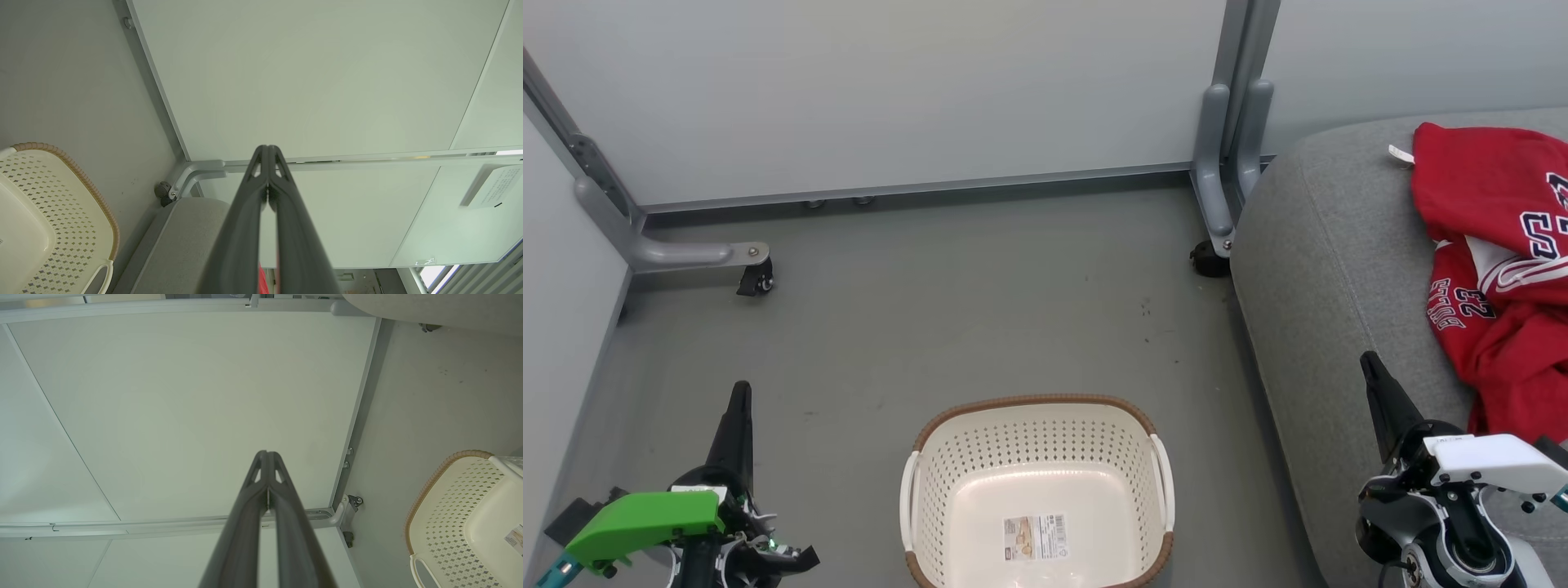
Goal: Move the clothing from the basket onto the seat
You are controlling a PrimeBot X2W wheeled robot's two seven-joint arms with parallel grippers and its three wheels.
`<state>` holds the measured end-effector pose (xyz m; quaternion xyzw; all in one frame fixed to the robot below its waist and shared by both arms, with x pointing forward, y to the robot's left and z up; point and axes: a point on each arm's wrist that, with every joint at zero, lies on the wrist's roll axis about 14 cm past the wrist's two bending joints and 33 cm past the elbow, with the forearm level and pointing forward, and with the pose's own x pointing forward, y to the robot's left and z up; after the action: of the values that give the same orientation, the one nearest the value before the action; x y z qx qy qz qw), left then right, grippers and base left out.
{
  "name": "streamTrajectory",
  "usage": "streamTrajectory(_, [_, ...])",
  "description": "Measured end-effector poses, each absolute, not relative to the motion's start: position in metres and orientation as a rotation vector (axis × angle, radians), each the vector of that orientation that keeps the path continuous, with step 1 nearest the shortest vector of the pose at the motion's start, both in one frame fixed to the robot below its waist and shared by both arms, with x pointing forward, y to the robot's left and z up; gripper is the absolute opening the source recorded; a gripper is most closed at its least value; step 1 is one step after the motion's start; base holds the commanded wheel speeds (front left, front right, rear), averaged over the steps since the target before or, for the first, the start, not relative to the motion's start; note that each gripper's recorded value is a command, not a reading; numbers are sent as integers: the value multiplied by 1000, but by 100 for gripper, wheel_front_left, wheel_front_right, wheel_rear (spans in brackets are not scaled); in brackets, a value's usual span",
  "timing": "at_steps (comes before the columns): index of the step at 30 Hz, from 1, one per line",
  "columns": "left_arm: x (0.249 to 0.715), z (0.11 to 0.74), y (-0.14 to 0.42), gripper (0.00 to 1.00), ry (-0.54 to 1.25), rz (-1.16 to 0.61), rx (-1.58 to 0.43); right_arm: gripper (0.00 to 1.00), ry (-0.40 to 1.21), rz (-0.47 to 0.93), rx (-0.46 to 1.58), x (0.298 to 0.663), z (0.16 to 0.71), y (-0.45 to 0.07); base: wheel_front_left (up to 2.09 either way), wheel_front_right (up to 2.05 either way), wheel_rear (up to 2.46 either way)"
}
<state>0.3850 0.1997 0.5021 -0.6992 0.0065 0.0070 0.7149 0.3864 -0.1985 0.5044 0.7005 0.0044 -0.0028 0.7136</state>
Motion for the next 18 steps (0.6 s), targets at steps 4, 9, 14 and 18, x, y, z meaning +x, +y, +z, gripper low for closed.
streamTrajectory(4, [388,504,200,0,9,9,-1574,0,4,-4,1575,388,506,-199,0,0,0])
streamTrajectory(9, [388,505,200,0,7,7,-1574,0,4,-4,1576,388,506,-200,0,0,0])
streamTrajectory(14, [388,505,200,0,7,7,-1574,0,4,-5,1576,388,506,-200,0,0,0])
streamTrajectory(18, [388,505,200,0,7,7,-1574,0,4,-5,1576,388,506,-200,0,0,0])
